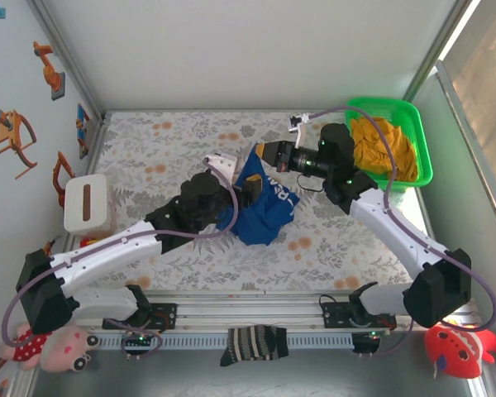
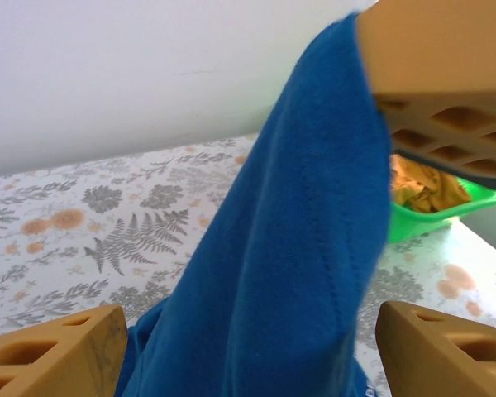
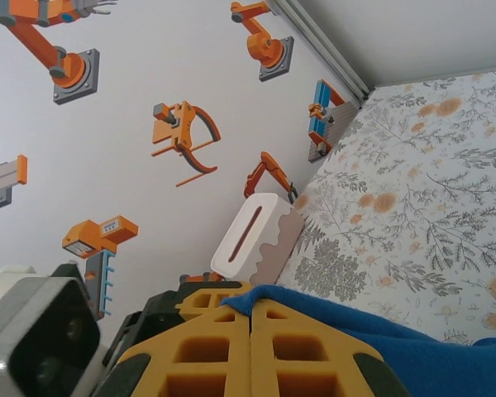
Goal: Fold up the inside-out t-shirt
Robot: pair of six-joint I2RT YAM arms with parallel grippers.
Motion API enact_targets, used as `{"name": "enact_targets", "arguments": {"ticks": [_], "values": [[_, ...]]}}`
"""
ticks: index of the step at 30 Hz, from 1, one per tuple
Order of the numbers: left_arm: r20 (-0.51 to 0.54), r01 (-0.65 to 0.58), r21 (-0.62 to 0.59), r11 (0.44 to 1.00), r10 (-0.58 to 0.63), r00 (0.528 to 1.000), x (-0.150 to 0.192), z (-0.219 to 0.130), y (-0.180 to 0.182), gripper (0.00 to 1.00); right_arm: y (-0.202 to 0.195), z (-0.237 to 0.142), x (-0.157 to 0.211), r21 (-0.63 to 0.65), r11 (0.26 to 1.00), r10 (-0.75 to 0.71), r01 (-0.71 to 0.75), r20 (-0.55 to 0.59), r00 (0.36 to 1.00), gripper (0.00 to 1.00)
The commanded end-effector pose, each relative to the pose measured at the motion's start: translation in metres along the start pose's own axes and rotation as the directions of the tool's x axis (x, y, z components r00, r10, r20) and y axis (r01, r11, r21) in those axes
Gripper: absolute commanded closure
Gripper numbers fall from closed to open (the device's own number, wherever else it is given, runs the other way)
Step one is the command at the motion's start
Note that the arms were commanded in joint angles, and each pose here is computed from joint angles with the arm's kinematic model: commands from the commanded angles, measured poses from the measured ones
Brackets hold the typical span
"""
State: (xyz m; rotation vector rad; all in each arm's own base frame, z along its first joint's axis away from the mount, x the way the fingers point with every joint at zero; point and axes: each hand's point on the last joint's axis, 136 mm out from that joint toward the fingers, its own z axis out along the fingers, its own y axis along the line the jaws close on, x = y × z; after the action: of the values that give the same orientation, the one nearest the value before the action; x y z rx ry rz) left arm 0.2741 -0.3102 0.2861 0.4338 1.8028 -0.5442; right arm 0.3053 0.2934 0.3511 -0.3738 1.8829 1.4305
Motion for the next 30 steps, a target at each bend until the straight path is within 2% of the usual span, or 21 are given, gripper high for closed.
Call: {"name": "enact_targets", "arguments": {"ticks": [1, 3, 4, 5, 7, 10, 11, 13, 14, 18, 19, 25, 30], "values": [[0.024, 0.033, -0.059, 0.998, -0.031, 0.999, -0.011, 0.009, 0.023, 0.31, 0.003, -0.004, -0.005, 0.01, 1.0, -0.021, 0.02, 0.017, 1.0, 1.0], [0.022, 0.108, -0.026, 0.994, -0.107, 0.994, -0.011, 0.014, 0.033, 0.53, 0.0, -0.005, -0.005, 0.025, 0.999, -0.028, 0.027, 0.018, 0.999, 1.0], [0.021, 0.148, 0.016, 0.989, -0.148, 0.989, -0.013, 0.015, 0.034, 0.7, -0.003, -0.005, -0.006, 0.034, 0.999, -0.028, 0.027, 0.019, 0.999, 1.0], [0.012, 0.177, 0.066, 0.982, -0.178, 0.984, -0.014, 0.015, 0.033, 0.83, -0.007, -0.004, -0.007, 0.04, 0.999, -0.025, 0.024, 0.02, 0.999, 1.0], [-0.005, 0.208, 0.145, 0.967, -0.21, 0.978, -0.017, 0.014, 0.026, 1.0, -0.018, -0.002, -0.01, 0.06, 0.998, -0.014, 0.013, 0.021, 1.0, 1.0], [-0.026, 0.275, 0.259, 0.926, -0.278, 0.96, -0.021, 0.009, 0.013, 1.0, -0.05, 0.009, -0.014, 0.107, 0.994, 0.024, -0.025, 0.012, 1.0, 1.0], [-0.034, 0.305, 0.283, 0.909, -0.309, 0.951, -0.021, 0.008, 0.011, 1.0, -0.063, 0.013, -0.014, 0.122, 0.992, 0.044, -0.044, 0.002, 0.999, 0.97], [-0.047, 0.367, 0.305, 0.879, -0.37, 0.928, -0.02, 0.008, 0.01, 1.0, -0.079, 0.02, -0.01, 0.145, 0.987, 0.067, -0.064, -0.017, 0.998, 0.72], [-0.056, 0.403, 0.302, 0.864, -0.406, 0.912, -0.019, 0.009, 0.012, 1.0, -0.085, 0.021, -0.007, 0.157, 0.985, 0.077, -0.072, -0.025, 0.997, 0.64], [-0.087, 0.536, 0.266, 0.801, -0.534, 0.841, -0.01, 0.013, 0.021, 1.0, -0.091, 0.003, 0.009, 0.212, 0.974, 0.084, -0.083, 0.003, 0.996, 0.53], [-0.086, 0.56, 0.263, 0.785, -0.56, 0.824, -0.009, 0.014, 0.022, 1.0, -0.091, -0.005, 0.014, 0.232, 0.969, 0.081, -0.084, 0.019, 0.997, 0.35], [-0.1, 0.595, 0.213, 0.775, -0.589, 0.802, 0.001, 0.015, 0.029, 1.0, -0.081, -0.046, 0.048, 0.36, 0.933, 0.014, -0.03, 0.047, 0.999, 0.32], [-0.096, 0.602, 0.198, 0.774, -0.595, 0.798, 0.0, 0.015, 0.032, 1.0, -0.069, -0.041, 0.072, 0.398, 0.917, -0.044, 0.04, 0.002, 0.999, 0.33]]}}
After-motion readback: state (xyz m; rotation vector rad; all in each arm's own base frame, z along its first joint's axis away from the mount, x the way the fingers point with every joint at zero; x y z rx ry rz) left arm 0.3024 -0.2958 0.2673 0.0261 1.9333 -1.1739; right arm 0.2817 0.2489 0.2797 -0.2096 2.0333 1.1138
